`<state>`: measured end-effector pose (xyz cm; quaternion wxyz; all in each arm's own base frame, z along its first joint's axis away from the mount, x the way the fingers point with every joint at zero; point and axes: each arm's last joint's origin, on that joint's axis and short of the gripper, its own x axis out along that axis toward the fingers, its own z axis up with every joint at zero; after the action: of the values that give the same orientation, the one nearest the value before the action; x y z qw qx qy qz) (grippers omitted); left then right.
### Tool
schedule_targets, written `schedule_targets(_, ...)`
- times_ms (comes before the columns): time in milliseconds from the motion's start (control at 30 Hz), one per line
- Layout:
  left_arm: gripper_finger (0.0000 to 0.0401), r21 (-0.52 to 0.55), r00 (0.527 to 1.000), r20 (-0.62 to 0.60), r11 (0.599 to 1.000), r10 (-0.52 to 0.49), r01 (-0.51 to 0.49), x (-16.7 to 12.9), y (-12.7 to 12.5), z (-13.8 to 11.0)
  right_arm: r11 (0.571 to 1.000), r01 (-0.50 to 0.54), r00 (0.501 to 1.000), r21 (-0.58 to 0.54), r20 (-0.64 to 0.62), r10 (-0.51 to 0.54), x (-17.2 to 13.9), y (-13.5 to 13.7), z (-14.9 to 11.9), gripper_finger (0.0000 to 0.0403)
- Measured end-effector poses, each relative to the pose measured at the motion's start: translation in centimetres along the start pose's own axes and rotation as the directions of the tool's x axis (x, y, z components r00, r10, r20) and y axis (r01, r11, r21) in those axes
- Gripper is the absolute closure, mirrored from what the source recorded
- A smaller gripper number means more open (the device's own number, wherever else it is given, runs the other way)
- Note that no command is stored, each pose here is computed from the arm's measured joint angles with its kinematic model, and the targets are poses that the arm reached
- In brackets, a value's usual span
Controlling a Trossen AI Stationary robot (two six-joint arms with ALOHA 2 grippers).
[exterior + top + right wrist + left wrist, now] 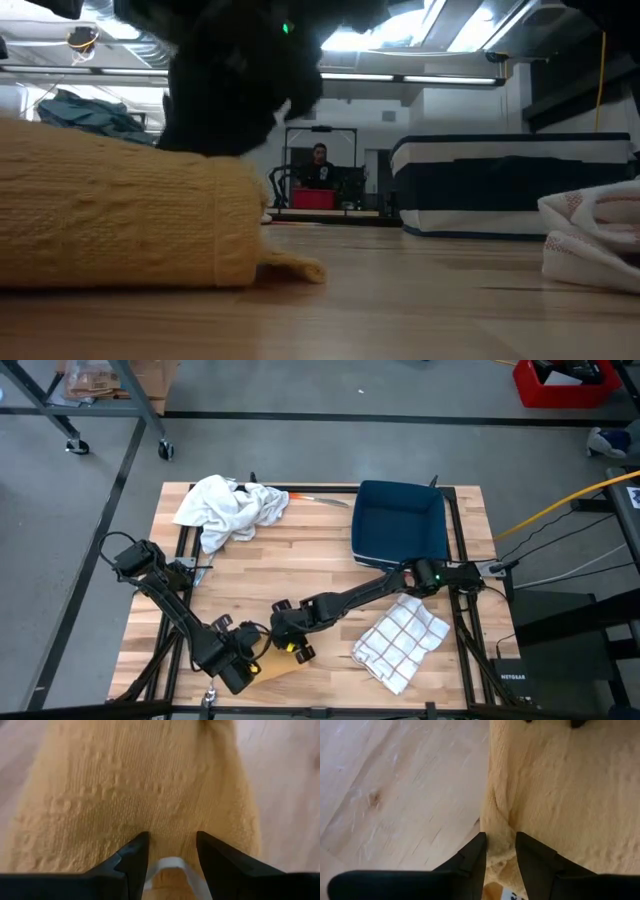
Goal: Fold towel
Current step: Fold the yellow towel
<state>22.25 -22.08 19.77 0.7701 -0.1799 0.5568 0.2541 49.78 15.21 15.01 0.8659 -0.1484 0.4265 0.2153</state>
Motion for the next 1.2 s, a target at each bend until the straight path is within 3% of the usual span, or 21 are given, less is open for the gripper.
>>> schedule_targets(367, 0.0313, 0.014, 0.998, -0.009, 0.998, 0.068, -0.067, 1.6, 1.2, -0.7, 1.0, 0.0, 0.998, 0.029, -0.065, 0.002, 0.8, 0.1, -1.0, 0.0233)
schedule_targets(533, 0.0313, -0.028, 0.994, -0.013, 0.994, 0.108, -0.108, 1.7, 1.7, -0.7, 0.999, 0.043, 0.995, 0.025, -0.092, -0.04, 0.4, 0.0, -0.7, 0.0233)
schedule_targets(867, 0.0313, -0.072, 0.986, -0.019, 0.984, 0.165, -0.166, -1.4, 1.3, 0.5, 0.998, 0.056, 0.993, 0.021, -0.105, -0.054, -3.0, -0.5, 2.4, 0.0233)
schedule_targets(1033, 0.0313, -0.067, 0.996, -0.001, 0.994, 0.087, -0.087, -3.1, 0.2, 1.6, 0.999, 0.043, 0.997, 0.026, -0.073, -0.041, -4.7, -0.6, 3.9, 0.0233)
schedule_targets(1200, 0.0313, -0.148, 0.996, 0.025, 0.985, -0.086, 0.089, -3.9, -1.7, 1.9, 0.988, -0.081, 0.994, 0.133, -0.068, 0.091, -5.7, -0.2, 4.4, 0.0233)
